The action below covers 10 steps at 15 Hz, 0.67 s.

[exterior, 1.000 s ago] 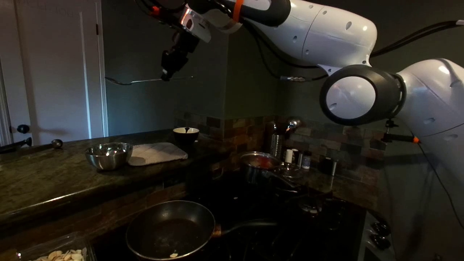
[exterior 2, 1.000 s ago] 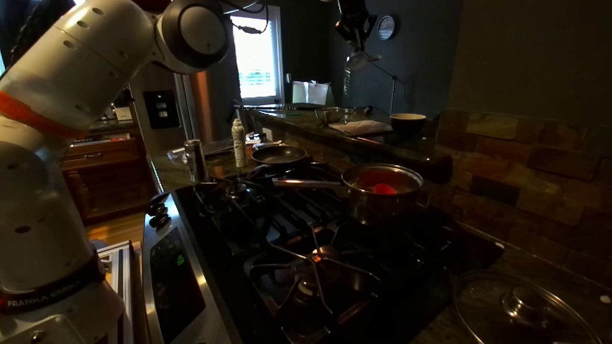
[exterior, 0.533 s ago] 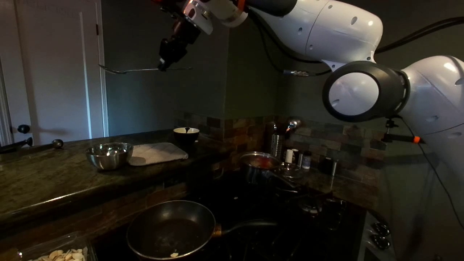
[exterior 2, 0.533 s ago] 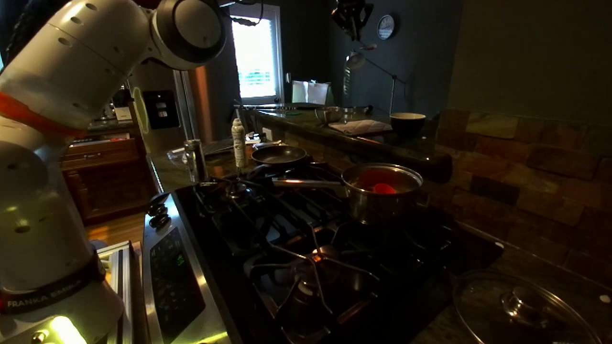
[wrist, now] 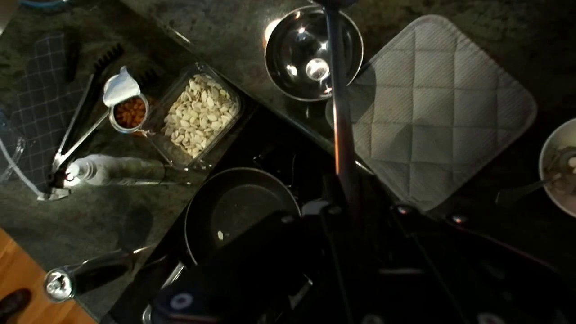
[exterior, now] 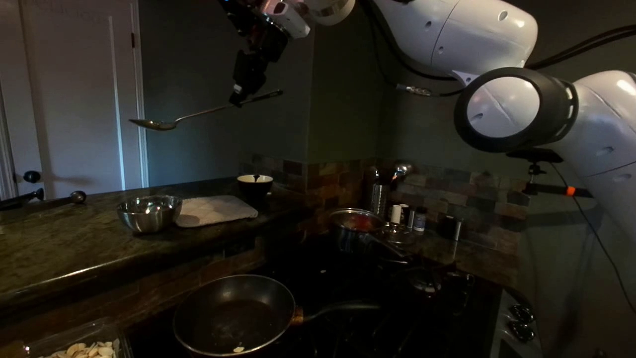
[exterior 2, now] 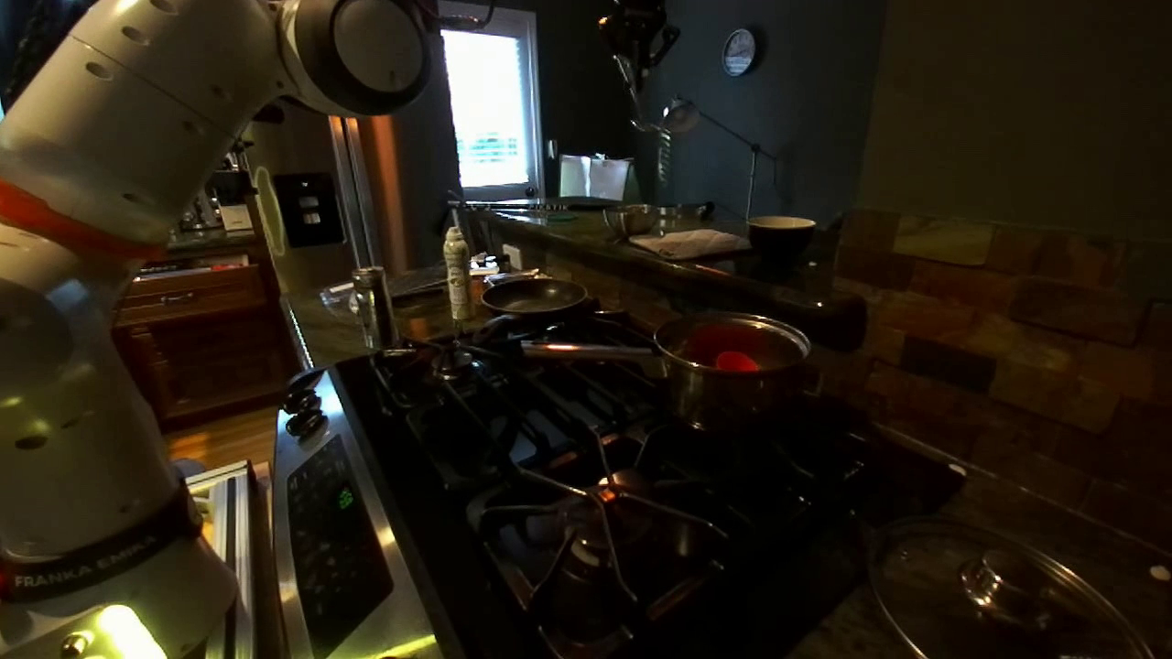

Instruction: Remove the silver bowl from the black pan and put it on the countertop then pick up the silver spoon and put it in the pot.

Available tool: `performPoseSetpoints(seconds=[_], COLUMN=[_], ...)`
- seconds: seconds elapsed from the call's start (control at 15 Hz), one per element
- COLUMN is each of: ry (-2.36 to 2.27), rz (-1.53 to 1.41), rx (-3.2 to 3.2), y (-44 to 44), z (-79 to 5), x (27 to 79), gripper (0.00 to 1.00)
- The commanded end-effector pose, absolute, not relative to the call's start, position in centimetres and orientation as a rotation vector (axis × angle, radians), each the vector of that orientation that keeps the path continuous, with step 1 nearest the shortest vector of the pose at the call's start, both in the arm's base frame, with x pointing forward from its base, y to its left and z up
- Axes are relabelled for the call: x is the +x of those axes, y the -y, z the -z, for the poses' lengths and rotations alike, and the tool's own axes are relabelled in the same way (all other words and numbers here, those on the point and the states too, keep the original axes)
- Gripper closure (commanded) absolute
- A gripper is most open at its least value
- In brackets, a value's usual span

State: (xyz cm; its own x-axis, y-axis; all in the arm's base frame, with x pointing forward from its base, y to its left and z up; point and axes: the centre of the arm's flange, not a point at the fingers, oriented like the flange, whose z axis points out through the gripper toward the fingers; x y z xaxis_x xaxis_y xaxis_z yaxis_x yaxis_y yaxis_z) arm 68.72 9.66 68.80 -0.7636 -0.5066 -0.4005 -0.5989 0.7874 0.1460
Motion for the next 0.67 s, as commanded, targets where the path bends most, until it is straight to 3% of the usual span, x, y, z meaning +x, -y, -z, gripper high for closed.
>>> performPoseSetpoints(seconds=[0.0, 0.4, 0.47, 0.6], ry=[-2.709, -2.715, -2.740, -2.731], rz=[-0.446, -0.473, -0.432, -0.438], rx=[-0.834, -0.958, -0.904, -0.926], y=[-8.1, -6.0, -6.7, -6.3], z=[-65.2, -64.8, -68.4, -68.4], x=[61.9, 60.8, 67.1, 67.0], gripper=[0.96, 0.96, 0.84, 0.84])
